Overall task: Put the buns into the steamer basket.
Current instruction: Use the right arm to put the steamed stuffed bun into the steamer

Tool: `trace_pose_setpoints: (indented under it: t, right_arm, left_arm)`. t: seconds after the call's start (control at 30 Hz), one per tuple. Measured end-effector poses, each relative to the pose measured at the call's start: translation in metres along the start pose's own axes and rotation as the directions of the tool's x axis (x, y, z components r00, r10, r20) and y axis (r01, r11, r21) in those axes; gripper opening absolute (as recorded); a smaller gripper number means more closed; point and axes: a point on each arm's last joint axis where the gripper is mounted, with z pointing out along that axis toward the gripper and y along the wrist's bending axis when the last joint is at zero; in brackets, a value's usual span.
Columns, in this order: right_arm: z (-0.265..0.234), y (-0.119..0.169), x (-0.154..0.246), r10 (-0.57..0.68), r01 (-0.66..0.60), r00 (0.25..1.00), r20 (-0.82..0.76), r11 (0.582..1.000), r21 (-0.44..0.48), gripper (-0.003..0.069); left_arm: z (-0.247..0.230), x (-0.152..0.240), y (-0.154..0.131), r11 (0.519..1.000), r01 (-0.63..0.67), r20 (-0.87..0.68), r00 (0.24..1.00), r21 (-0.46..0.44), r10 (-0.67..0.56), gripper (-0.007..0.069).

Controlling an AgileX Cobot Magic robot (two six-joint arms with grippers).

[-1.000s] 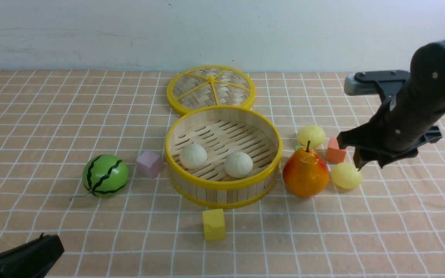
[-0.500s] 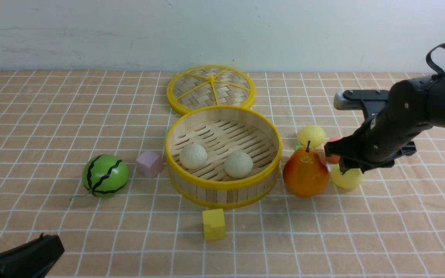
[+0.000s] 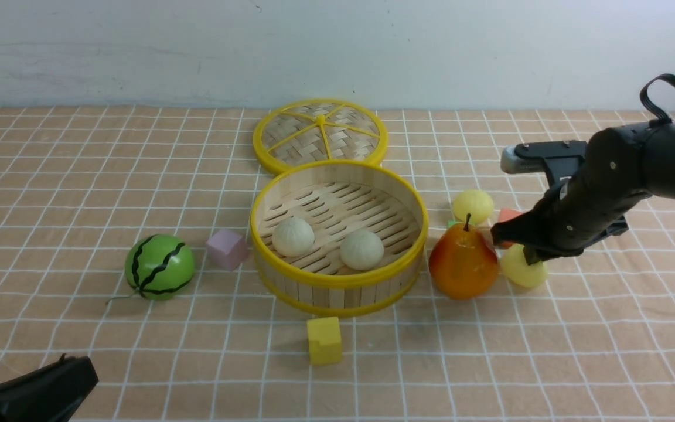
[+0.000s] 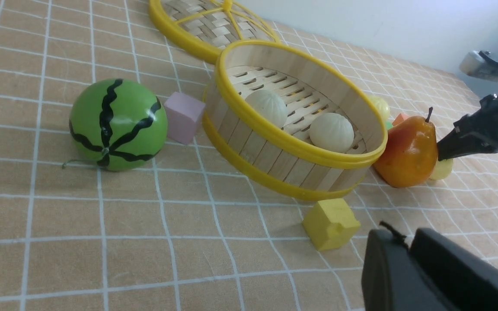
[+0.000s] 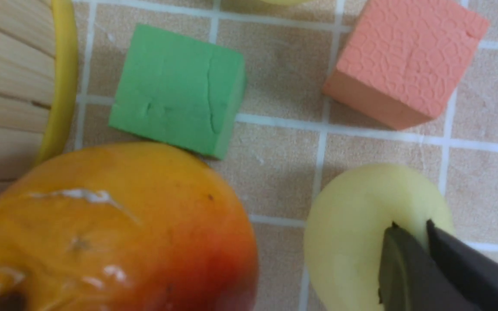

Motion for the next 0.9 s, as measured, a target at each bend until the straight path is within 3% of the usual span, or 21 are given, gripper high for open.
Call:
trace_pose_setpoints:
  t: [0.17,0.37,0.5,0.7,0.8,0.9]
  right_arm:
    - [-0.05,0.01,-0.011,-0.005,0.008,0.996,0.09,0.999,-0.039,0.0004]
    - [-0.104,0.064,-0.038,-0.064,0.131,0.947,0.315,0.972,-0.195,0.0005]
    - [-0.077,0.099,-0.051,-0.06,0.159,0.941,0.332,0.947,-0.281,0.0012]
    - [-0.022,0.111,-0.052,0.005,0.081,0.969,0.248,0.939,-0.334,0.0046]
    - [0.001,0.113,-0.052,0.049,0.034,0.973,0.224,0.935,-0.353,0.0098]
    - [0.016,0.114,-0.052,0.071,0.013,0.971,0.227,0.937,-0.349,0.0232]
  left_arm:
    - [0.0,0.0,0.0,1.0,-0.001,0.0,1.0,0.0,0.001,0.0074]
    - [0.0,0.0,0.0,1.0,-0.001,0.0,1.0,0.0,0.001,0.0081]
    - [0.0,0.0,0.0,1.0,-0.001,0.0,1.0,0.0,0.001,0.0085]
    - [0.0,0.0,0.0,1.0,0.0,0.0,1.0,0.0,0.0,0.0091]
    - [0.0,0.0,0.0,1.0,0.0,0.0,1.0,0.0,0.0,0.0092]
    - [0.0,0.0,0.0,1.0,0.0,0.0,1.0,0.0,0.0,0.0092]
